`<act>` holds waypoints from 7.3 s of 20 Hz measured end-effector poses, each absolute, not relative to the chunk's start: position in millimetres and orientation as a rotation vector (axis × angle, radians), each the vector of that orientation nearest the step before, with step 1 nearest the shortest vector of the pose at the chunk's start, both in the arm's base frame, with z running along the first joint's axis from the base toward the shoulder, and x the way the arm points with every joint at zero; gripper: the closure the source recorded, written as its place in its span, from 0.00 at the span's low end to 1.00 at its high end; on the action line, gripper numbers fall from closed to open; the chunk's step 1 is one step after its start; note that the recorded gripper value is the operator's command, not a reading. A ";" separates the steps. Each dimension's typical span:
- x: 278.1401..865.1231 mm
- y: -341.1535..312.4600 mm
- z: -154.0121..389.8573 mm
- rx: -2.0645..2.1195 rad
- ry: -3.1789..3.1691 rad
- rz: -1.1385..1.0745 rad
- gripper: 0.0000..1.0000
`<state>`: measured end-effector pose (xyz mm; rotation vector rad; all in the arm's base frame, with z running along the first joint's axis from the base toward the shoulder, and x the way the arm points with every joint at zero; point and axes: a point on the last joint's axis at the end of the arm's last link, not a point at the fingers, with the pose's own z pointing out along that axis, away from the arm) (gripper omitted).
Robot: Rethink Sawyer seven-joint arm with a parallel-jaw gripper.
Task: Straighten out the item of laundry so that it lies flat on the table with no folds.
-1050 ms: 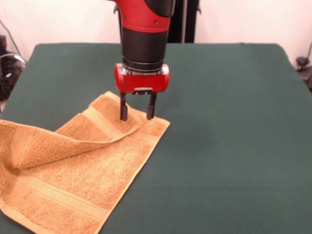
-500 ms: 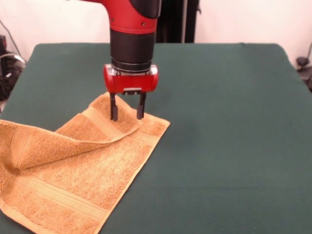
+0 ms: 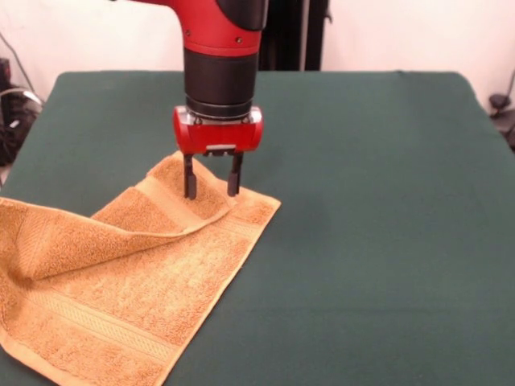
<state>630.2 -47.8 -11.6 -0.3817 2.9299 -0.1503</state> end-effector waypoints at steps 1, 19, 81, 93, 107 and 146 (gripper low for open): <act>630.1 -47.5 -11.8 -0.382 2.930 -0.150 0.00; 613.5 -42.3 -27.9 -0.424 2.960 -0.135 0.00; 595.2 -43.4 -41.1 -0.513 2.951 -0.124 0.00; 595.1 -44.3 -42.2 -0.535 2.933 -0.127 0.00; 597.0 -49.2 -43.6 -0.496 2.928 -0.090 0.00; 602.0 -55.4 -44.2 -0.443 2.906 -0.106 1.00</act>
